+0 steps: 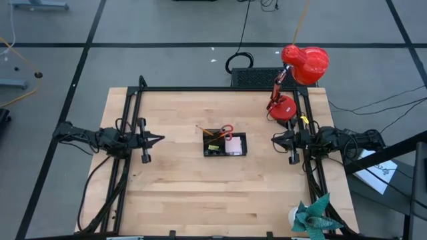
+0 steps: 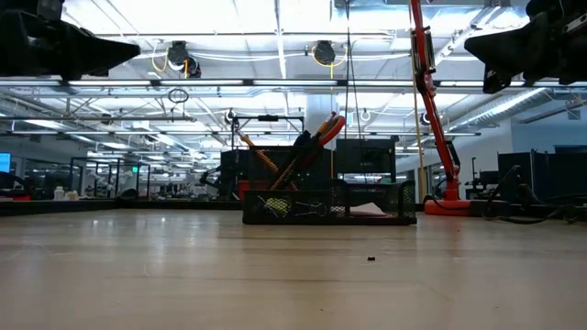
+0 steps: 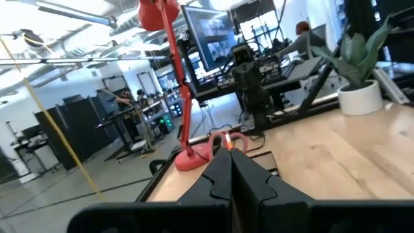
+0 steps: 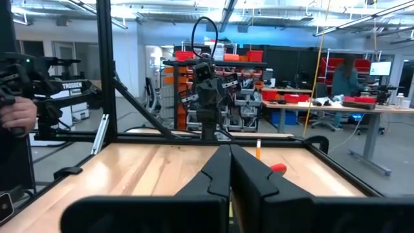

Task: Pick and place office supplies into organizer
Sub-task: Return to Home Position

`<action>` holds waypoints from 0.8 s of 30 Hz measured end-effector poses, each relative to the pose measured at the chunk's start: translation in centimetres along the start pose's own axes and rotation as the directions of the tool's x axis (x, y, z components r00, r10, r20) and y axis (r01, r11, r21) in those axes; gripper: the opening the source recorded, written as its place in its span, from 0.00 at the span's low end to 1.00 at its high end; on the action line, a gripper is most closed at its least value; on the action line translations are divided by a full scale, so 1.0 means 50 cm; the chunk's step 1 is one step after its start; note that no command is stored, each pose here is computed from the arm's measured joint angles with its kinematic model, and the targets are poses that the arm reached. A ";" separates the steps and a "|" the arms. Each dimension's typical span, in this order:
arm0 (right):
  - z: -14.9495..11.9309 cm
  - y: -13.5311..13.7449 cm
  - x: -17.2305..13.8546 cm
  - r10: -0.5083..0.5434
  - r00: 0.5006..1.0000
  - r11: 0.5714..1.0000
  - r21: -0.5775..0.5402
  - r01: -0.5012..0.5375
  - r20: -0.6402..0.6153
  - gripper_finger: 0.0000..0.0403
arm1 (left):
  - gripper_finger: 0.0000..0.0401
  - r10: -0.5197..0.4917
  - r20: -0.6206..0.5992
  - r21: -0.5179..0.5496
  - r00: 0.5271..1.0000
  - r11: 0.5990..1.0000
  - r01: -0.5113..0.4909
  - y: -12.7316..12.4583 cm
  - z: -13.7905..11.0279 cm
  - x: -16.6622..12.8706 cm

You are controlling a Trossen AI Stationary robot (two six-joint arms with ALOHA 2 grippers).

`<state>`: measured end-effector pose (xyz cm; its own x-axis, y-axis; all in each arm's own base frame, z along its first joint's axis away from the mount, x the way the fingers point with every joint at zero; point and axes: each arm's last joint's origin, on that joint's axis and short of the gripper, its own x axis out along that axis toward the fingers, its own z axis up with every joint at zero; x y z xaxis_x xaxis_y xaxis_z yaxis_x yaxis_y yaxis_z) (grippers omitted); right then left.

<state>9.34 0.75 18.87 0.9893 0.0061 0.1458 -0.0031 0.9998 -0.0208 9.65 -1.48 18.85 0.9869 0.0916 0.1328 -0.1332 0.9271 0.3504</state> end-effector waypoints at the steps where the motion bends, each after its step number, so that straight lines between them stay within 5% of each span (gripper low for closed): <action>1: 0.000 0.000 0.000 0.001 1.000 1.000 0.002 -0.001 0.000 0.00 | 0.00 -0.011 0.006 -0.007 1.000 1.000 0.011 0.000 0.000 -0.002; 10: 0.001 0.000 0.000 0.003 1.000 1.000 0.018 -0.003 0.006 0.00 | 0.00 -0.142 0.058 -0.046 0.988 0.988 0.145 -0.011 0.003 -0.010; 24: -0.002 0.000 0.000 0.004 1.000 1.000 -0.002 -0.004 -0.009 0.00 | 0.00 -0.148 0.024 -0.111 0.989 0.983 0.150 -0.016 -0.002 -0.011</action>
<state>9.35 0.77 18.77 0.9905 0.0104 0.1372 -0.0073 0.9997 -0.0232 9.22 -2.23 18.41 0.9933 -0.0552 0.1013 0.0269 0.9648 0.2615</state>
